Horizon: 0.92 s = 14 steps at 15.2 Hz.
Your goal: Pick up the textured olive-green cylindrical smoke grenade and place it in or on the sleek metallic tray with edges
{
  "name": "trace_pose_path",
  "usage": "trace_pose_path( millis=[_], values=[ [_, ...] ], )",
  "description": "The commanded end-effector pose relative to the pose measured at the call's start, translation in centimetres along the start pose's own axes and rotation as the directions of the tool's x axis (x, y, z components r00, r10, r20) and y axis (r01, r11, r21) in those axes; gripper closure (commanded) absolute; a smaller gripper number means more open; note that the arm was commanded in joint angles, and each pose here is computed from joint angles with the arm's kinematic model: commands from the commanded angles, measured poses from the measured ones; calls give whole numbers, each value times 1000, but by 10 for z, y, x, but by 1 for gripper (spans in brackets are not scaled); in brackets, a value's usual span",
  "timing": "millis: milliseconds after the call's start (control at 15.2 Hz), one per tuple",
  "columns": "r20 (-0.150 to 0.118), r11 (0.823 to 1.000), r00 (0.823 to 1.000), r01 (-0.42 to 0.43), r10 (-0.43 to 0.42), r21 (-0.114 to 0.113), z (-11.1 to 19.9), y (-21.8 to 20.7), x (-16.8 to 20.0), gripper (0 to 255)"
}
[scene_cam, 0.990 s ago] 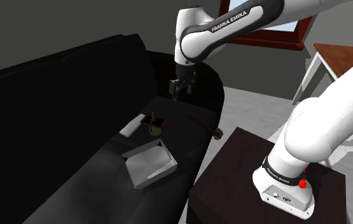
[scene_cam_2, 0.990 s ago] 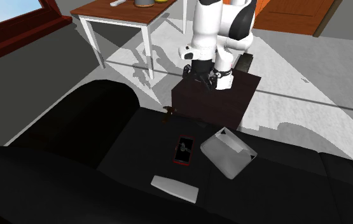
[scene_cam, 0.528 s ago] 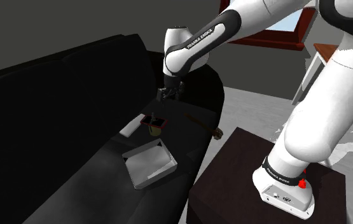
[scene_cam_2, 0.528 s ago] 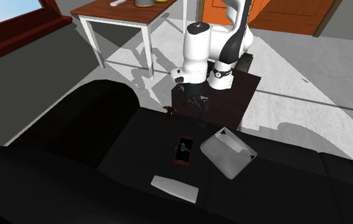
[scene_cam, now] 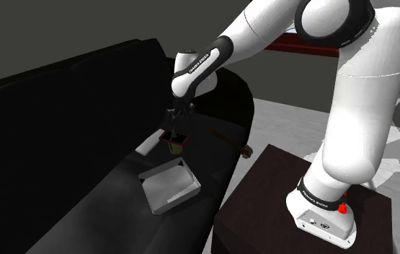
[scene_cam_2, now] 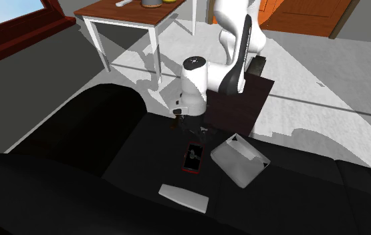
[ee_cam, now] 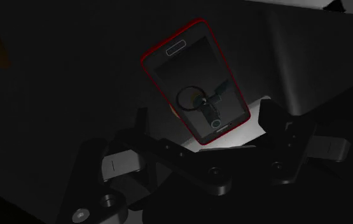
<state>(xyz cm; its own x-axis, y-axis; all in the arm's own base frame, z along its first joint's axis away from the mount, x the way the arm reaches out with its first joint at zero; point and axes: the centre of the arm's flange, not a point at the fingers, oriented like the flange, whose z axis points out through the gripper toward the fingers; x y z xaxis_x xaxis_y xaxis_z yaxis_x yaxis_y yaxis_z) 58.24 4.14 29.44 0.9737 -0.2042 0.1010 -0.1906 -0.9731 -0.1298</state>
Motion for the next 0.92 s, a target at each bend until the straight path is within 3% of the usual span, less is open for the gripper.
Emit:
trace_pose_path(
  millis=[0, 528, 858],
  values=[
    [-9, 1000, 1000, -17, 17, 14, 20, -2, 16, 0],
    [-11, 1000, 1000, -22, 22, 18, 62, -4, 21, 0],
    [-11, 1000, 1000, -22, 22, 18, 65, -4, 21, 0]
  ],
)
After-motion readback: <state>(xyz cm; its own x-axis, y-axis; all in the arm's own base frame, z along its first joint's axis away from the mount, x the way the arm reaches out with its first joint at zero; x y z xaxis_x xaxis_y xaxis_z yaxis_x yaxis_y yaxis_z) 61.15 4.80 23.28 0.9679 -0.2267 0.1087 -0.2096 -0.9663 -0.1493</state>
